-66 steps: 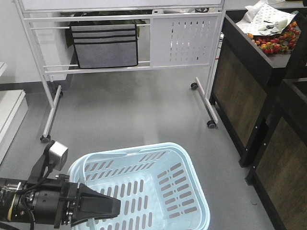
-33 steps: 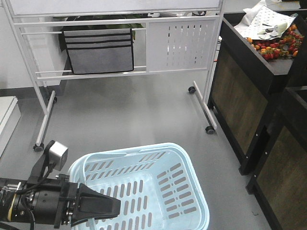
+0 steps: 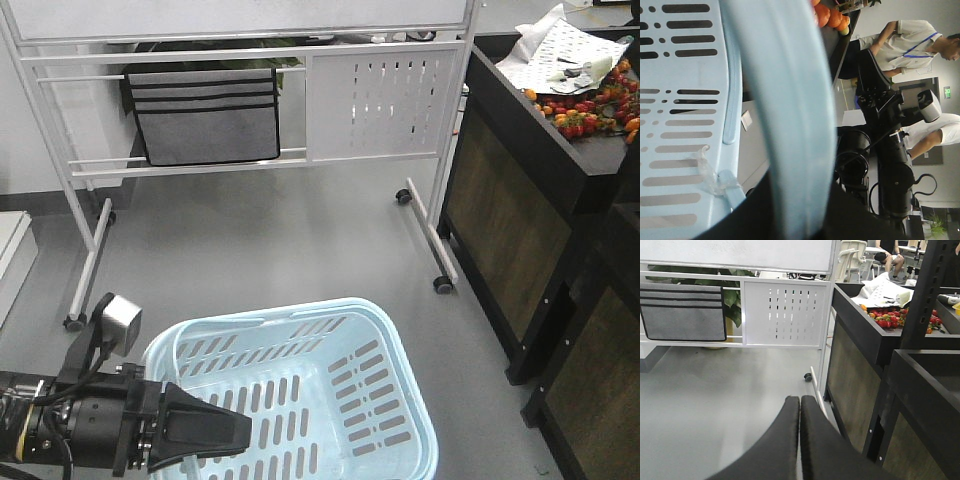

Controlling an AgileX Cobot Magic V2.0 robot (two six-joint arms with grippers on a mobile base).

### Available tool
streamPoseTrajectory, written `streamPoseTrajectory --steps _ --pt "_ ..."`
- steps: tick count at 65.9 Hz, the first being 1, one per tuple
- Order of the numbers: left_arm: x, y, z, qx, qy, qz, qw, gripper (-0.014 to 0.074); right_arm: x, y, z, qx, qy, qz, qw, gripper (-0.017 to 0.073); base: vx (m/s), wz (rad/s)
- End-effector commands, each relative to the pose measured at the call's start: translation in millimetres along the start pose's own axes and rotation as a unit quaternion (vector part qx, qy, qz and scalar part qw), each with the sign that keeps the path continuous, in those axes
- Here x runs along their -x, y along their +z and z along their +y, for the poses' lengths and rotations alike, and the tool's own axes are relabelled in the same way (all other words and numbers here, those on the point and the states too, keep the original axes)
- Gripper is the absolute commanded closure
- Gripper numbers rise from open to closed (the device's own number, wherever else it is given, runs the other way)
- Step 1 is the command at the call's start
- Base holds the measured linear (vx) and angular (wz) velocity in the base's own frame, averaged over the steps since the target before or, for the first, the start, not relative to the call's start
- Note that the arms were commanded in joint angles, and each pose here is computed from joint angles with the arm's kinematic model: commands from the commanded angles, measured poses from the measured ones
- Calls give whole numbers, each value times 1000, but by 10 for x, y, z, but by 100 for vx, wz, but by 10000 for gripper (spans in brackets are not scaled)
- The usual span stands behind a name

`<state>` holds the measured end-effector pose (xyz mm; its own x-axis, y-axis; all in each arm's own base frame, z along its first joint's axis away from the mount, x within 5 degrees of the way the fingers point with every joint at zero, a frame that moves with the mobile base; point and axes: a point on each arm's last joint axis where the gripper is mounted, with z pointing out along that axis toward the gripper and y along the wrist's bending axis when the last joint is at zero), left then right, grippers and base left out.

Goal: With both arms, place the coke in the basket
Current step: 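Drive toward the dark counter while holding the basket in the left gripper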

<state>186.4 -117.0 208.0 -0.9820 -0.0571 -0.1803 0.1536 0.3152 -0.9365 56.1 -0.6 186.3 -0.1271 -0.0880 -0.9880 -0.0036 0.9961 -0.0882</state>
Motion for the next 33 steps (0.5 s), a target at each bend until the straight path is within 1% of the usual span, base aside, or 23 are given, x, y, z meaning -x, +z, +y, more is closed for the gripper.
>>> streamPoseTrajectory --steps 1,33 --pt "-46 -46 -301 -117 18 27 993 600 49 -7 -6 -5 -5 -39 999 561 12 0" --pt "-46 -46 -301 -117 18 27 993 600 49 -7 -6 -5 -5 -39 999 561 14 2"
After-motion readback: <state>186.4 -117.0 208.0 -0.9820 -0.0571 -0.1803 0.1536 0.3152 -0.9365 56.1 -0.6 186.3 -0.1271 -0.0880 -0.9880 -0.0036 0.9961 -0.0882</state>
